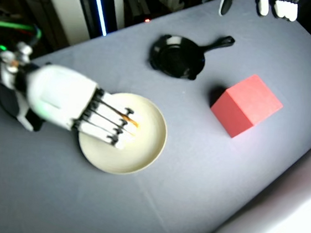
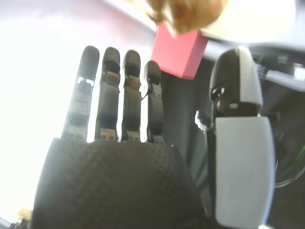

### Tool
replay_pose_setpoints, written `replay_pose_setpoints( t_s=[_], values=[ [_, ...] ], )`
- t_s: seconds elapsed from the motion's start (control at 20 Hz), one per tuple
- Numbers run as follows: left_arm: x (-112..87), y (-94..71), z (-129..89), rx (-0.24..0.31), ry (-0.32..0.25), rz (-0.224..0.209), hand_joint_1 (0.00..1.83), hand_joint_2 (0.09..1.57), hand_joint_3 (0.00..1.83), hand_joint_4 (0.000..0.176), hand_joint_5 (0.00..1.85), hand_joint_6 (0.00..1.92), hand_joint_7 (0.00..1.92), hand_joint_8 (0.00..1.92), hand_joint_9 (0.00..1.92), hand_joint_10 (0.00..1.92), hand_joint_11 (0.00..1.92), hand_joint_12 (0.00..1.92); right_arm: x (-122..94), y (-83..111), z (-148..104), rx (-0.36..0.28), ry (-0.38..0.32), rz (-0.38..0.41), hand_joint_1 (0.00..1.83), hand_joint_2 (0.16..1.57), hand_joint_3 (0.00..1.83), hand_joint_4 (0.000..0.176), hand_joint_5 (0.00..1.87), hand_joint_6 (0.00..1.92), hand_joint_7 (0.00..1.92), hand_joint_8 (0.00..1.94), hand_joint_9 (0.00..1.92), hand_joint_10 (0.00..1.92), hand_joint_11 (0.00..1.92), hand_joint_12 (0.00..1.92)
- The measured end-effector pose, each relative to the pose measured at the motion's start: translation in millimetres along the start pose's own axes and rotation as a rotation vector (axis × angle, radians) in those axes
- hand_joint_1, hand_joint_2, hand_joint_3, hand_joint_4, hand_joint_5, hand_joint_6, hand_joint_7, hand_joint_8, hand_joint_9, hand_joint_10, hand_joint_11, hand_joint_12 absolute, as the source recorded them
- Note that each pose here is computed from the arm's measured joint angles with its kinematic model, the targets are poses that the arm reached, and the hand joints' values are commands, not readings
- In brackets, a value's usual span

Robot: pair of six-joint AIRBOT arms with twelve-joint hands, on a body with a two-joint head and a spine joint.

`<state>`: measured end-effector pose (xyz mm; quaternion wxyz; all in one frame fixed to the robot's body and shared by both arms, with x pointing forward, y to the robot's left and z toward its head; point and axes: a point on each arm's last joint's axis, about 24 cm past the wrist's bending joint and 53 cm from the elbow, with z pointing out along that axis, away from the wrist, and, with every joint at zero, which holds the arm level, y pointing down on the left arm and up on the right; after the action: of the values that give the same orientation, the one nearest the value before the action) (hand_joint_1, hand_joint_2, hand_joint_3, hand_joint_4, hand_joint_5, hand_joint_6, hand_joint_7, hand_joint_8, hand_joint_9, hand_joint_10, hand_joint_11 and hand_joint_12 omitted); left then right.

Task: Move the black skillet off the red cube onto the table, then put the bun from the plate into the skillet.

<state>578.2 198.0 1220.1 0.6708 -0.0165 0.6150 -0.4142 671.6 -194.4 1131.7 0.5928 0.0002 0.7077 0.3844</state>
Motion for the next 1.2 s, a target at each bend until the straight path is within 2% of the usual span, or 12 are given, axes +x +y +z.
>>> replay_pose_setpoints(
  t_s=[0.1, 0.25, 0.3, 0.35, 0.5, 0.6, 0.7, 0.75, 0.9, 0.95, 1.15, 1.2],
  values=[
    [0.4, 0.1, 0, 0.0, 0.002, 0.0, 0.72, 0.98, 0.0, 0.135, 0.02, 0.0, 0.0, 0.0, 0.0, 0.0, 0.0, 0.33, 8, -8.0, 11, 0.03, 0.035, -0.017, 1.05, 0.99, 0.0, 0.001, 0.58, 0.0, 0.65, 0.01, 0.67, 0.02, 0.26, 1.03],
    [0.8, 0.2, 0, -0.001, 0.004, 0.0, 0.73, 0.99, 0.0, 0.12, 0.02, 0.0, 0.01, 0.0, 0.01, 0.0, 0.0, 0.34, 16, -9.2, 21, 0.039, 0.072, -0.036, 1.11, 1.0, 0.0, 0.0, 0.88, 0.02, 0.9, 0.04, 0.88, 0.1, 0.34, 1.26],
    [1.2, 0.4, 0, -0.002, 0.004, 0.0, 0.74, 1.0, 0.0, 0.123, 0.02, 0.0, 0.01, 0.0, 0.0, 0.0, 0.0, 0.28, 17, -9.7, 21, 0.041, 0.075, -0.036, 1.2, 1.08, 0.0, 0.016, 0.96, 0.72, 0.99, 0.8, 0.94, 0.16, 0.33, 1.33],
    [1.6, 1.1, -1, -0.004, 0.007, 0.001, 0.74, 1.0, 0.0, 0.125, 0.02, 0.0, 0.01, 0.0, 0.0, 0.0, 0.0, 0.24, 17, -9.6, 21, 0.041, 0.074, -0.036, 1.19, 1.13, 0.0, 0.033, 0.91, 1.0, 0.93, 1.06, 0.91, 0.26, 0.33, 1.37],
    [3.9, 2.0, -2, -0.008, 0.013, -0.001, 0.7, 1.0, 0.0, 0.117, 0.03, 0.0, 0.02, 0.0, 0.01, 0.0, 0.0, 0.31, 15, -8.0, 22, 0.036, 0.067, -0.037, 1.35, 1.1, 0.0, 0.0, 0.96, 1.03, 1.04, 0.9, 0.89, 1.05, 0.55, 1.36],
    [4.3, 2.2, -2, -0.009, 0.014, -0.001, 0.71, 1.01, 0.01, 0.125, 0.03, 0.0, 0.02, 0.0, 0.01, 0.0, 0.0, 0.31, 15, -8.3, 22, 0.038, 0.068, -0.036, 1.22, 1.11, 0.0, 0.022, 1.01, 1.0, 0.97, 1.01, 0.8, 0.92, 0.44, 1.39],
    [4.1, 2.5, -2, -0.011, 0.013, -0.002, 0.71, 1.0, 0.0, 0.135, 0.03, 0.0, 0.01, 0.0, 0.01, 0.0, 0.0, 0.32, 15, -1.5, 21, 0.022, 0.061, -0.032, 1.21, 1.17, 0.0, 0.0, 0.99, 0.95, 0.77, 1.39, 0.54, 1.17, 0.07, 1.7],
    [4.0, 2.4, -2, -0.01, 0.013, -0.002, 0.7, 1.0, 0.0, 0.132, 0.03, 0.0, 0.0, 0.0, 0.01, 0.0, 0.0, 0.32, 15, 2.9, 20, 0.011, 0.058, -0.028, 1.23, 1.16, 0.0, 0.0, 1.02, 0.87, 0.77, 1.42, 0.56, 1.24, 0.22, 1.71],
    [3.1, 3.6, -3, -0.014, 0.009, -0.001, 0.67, 1.02, 0.0, 0.12, 0.02, 0.0, 0.02, 0.0, 0.03, 0.0, 0.0, 0.35, 4, 40.1, 12, -0.107, 0.01, -0.019, 1.35, 1.17, 0.0, 0.0, 0.92, 1.11, 0.84, 1.23, 0.72, 1.33, 0.43, 1.34],
    [2.9, 4.2, -3, -0.016, 0.008, -0.002, 0.65, 1.02, 0.0, 0.121, 0.02, 0.0, 0.03, 0.0, 0.02, 0.0, 0.0, 0.32, -2, 50.2, 10, -0.144, -0.008, -0.013, 1.26, 1.14, 0.0, 0.0, 1.05, 0.82, 0.82, 1.32, 0.68, 1.17, 0.45, 1.38],
    [0.4, 9.8, -7, -0.036, -0.004, -0.001, 0.56, 1.03, 0.0, 0.134, 0.03, 0.0, 0.06, 0.0, 0.04, 0.0, 0.0, 0.37, -18, 101.0, 9, -0.316, -0.056, -0.013, 1.18, 1.17, 0.0, 0.026, 0.84, 1.17, 0.9, 1.18, 0.76, 0.93, 0.56, 1.28],
    [-1.1, 9.7, -7, -0.035, -0.01, -0.001, 0.54, 1.03, 0.0, 0.132, 0.04, 0.0, 0.06, 0.0, 0.05, 0.0, 0.0, 0.42, -16, 117.9, 12, -0.37, -0.055, -0.01, 1.2, 1.15, 0.0, 0.007, 0.87, 1.1, 0.94, 1.16, 0.76, 0.98, 0.56, 1.33]
  ],
)
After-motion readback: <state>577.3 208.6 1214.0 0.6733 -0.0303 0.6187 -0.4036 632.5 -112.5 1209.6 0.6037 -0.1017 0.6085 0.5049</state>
